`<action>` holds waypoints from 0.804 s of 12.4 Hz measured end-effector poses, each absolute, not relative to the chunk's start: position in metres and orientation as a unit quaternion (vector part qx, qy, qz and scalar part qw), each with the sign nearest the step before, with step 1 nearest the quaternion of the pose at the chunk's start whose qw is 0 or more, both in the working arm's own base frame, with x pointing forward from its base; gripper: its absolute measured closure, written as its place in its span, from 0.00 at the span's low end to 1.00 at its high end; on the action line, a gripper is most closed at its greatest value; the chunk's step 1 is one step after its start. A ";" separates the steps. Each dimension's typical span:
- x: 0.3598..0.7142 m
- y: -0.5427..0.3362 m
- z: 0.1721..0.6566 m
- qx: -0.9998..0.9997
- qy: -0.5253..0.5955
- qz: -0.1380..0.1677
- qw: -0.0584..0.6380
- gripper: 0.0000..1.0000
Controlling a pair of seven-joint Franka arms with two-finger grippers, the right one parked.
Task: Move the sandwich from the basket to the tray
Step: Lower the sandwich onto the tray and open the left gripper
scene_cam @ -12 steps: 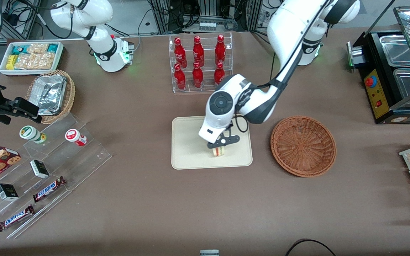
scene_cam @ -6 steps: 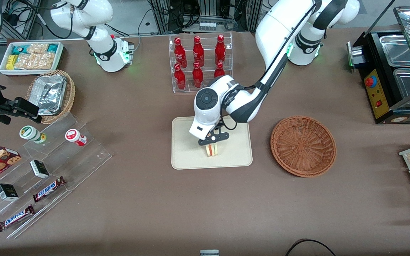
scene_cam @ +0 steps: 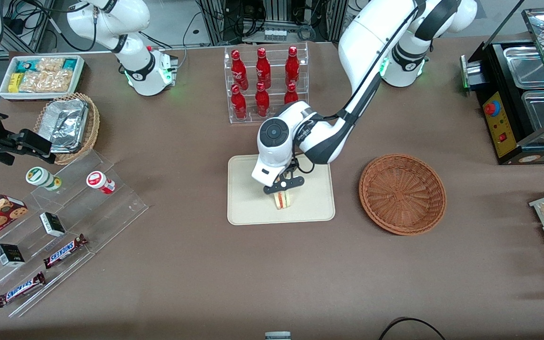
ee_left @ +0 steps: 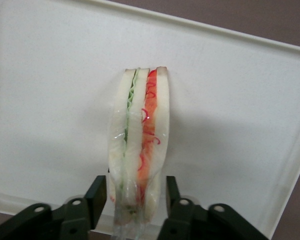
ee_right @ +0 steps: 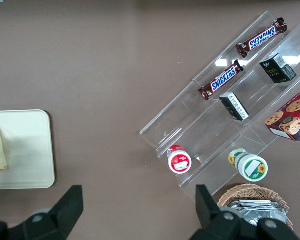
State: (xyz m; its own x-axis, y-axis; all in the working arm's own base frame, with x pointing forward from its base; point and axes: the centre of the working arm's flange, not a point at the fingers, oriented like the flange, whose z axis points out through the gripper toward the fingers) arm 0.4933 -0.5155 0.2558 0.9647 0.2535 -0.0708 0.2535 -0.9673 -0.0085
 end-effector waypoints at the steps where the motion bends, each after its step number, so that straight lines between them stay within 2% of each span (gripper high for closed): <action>1: 0.495 -0.517 0.262 0.991 0.127 -0.032 0.005 0.28; 3: 0.497 -0.518 0.289 0.992 0.124 -0.027 0.004 0.05; 4: 0.497 -0.516 0.307 0.993 0.118 -0.026 0.000 0.00; 7: 0.498 -0.497 0.366 0.997 0.072 -0.023 -0.015 0.00; 10: 0.517 -0.451 0.405 0.997 0.057 -0.035 -0.038 0.00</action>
